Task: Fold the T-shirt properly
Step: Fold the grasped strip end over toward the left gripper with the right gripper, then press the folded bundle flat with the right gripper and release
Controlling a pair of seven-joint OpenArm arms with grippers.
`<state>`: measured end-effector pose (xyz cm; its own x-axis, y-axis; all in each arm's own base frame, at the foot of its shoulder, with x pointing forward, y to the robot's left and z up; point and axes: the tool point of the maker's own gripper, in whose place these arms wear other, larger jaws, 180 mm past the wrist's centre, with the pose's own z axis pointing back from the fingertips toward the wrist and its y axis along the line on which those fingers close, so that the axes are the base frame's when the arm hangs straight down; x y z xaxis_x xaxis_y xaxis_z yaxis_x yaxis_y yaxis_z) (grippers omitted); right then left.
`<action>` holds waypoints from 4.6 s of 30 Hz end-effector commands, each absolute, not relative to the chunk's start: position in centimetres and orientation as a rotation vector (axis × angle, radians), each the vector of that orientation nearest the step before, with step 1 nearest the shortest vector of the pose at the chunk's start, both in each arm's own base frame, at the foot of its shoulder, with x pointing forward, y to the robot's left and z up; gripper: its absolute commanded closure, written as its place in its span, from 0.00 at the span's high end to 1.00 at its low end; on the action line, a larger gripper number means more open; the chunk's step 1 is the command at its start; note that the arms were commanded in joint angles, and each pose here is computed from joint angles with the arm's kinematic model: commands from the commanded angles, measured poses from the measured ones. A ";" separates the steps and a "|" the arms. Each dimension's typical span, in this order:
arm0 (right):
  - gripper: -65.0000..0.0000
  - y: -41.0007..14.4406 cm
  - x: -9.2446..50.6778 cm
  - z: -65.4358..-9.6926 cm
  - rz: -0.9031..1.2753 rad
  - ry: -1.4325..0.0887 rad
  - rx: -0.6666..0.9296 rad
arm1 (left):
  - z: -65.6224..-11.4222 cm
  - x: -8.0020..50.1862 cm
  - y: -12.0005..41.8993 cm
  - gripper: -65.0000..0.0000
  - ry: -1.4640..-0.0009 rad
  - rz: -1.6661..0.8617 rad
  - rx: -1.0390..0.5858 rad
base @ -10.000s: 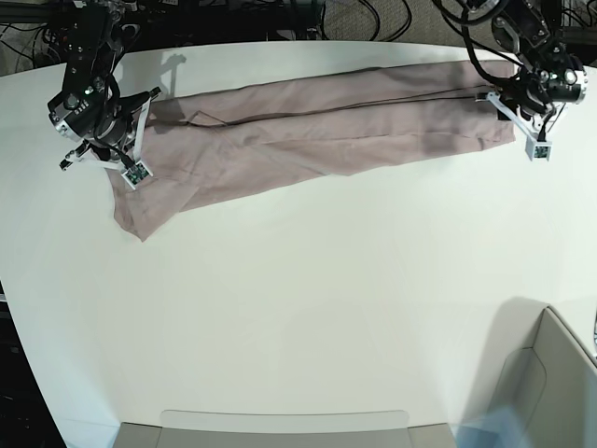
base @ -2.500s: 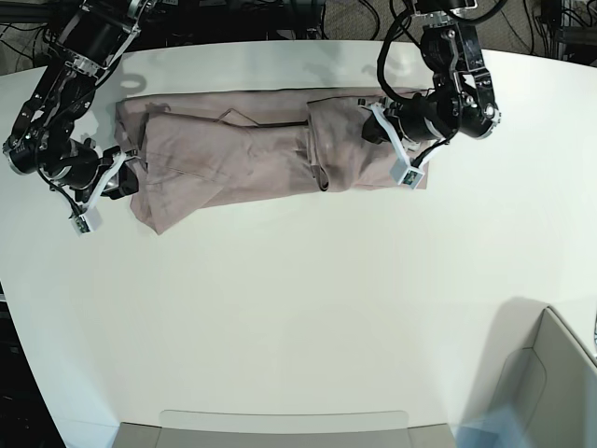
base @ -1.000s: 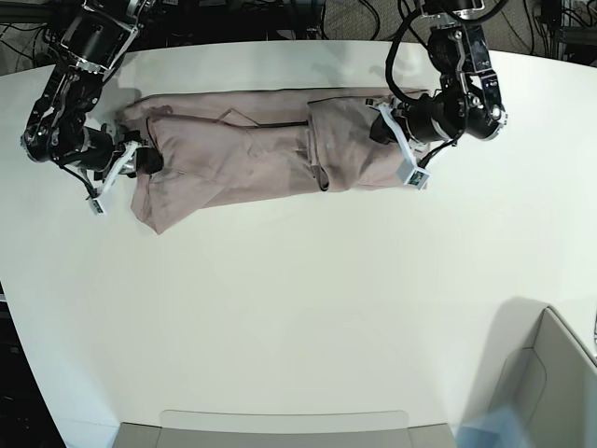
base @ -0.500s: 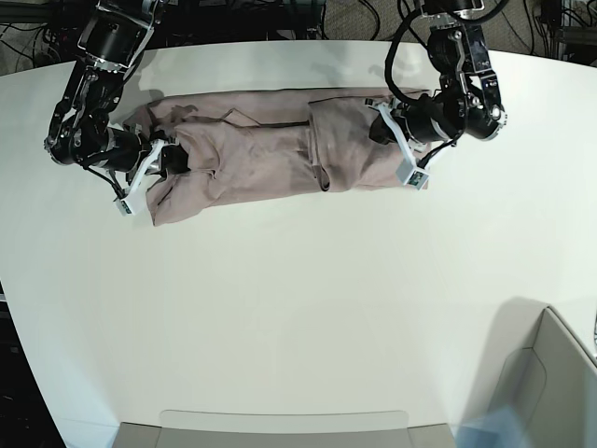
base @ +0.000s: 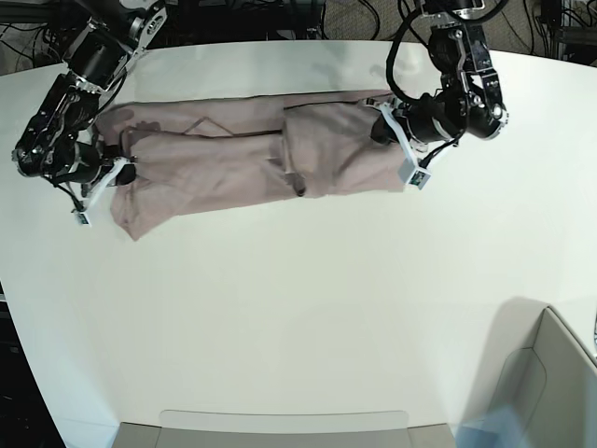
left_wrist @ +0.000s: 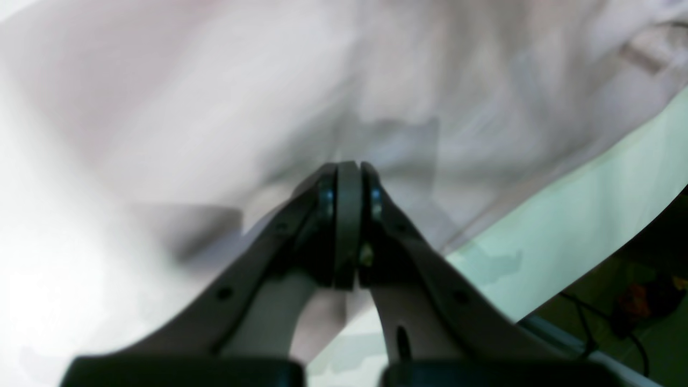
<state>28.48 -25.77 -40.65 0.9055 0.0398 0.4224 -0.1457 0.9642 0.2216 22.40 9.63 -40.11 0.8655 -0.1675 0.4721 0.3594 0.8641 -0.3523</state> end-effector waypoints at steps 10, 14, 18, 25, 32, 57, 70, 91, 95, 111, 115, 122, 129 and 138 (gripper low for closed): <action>0.00 -30.1 30.7 -37.4 0.116 -0.470 0.101 | -35.2 24.1 8.4 0.00 -0.627 -0.294 -0.564; 0.00 -29.0 31.2 -35.4 0.166 -0.534 0.051 | -36.5 23.9 13.1 0.00 -0.607 -0.188 -0.492; 0.00 -23.9 31.7 -32.4 0.333 -0.627 -0.003 | -39.0 22.6 20.2 0.00 -0.526 -0.068 -0.392; 0.00 -14.3 30.7 -29.9 0.527 -0.741 0.061 | -40.3 20.5 25.9 0.00 -0.453 0.008 -0.311; 0.00 -7.0 29.7 -28.9 0.550 -0.762 0.201 | -40.5 20.1 25.8 0.00 -0.441 0.007 -0.312; 0.00 4.7 25.7 -31.8 0.583 -0.558 0.459 | -41.0 19.3 25.6 0.00 -0.419 0.010 -0.317; 0.36 8.4 24.4 -30.9 0.707 -0.588 0.517 | -41.0 19.3 25.5 0.00 -0.421 0.011 -0.318; 0.00 2.1 25.5 -29.5 0.625 -0.651 0.404 | -41.3 19.3 24.7 0.00 -0.422 0.019 -0.340; 0.00 0.6 25.2 -30.8 0.603 -0.612 0.371 | -41.2 19.3 24.7 0.00 -0.423 0.018 -0.340; 0.00 5.5 20.7 -38.0 0.711 -0.311 0.462 | -41.2 19.3 24.7 0.00 -0.423 0.020 -0.340; 0.00 9.3 19.7 -37.0 0.856 -0.317 0.492 | -41.2 19.3 24.7 0.00 -0.423 0.020 -0.340; 0.00 14.4 18.6 -34.6 1.086 -0.431 0.534 | -41.2 19.3 24.7 0.00 -0.423 0.020 -0.340; 0.00 13.2 20.7 -31.8 1.013 -0.544 0.538 | -41.3 19.2 24.7 0.00 -0.420 0.021 -0.340; 0.00 2.0 27.6 -30.3 0.658 -0.679 0.386 | -40.7 21.1 20.6 0.00 -0.436 -0.131 -0.390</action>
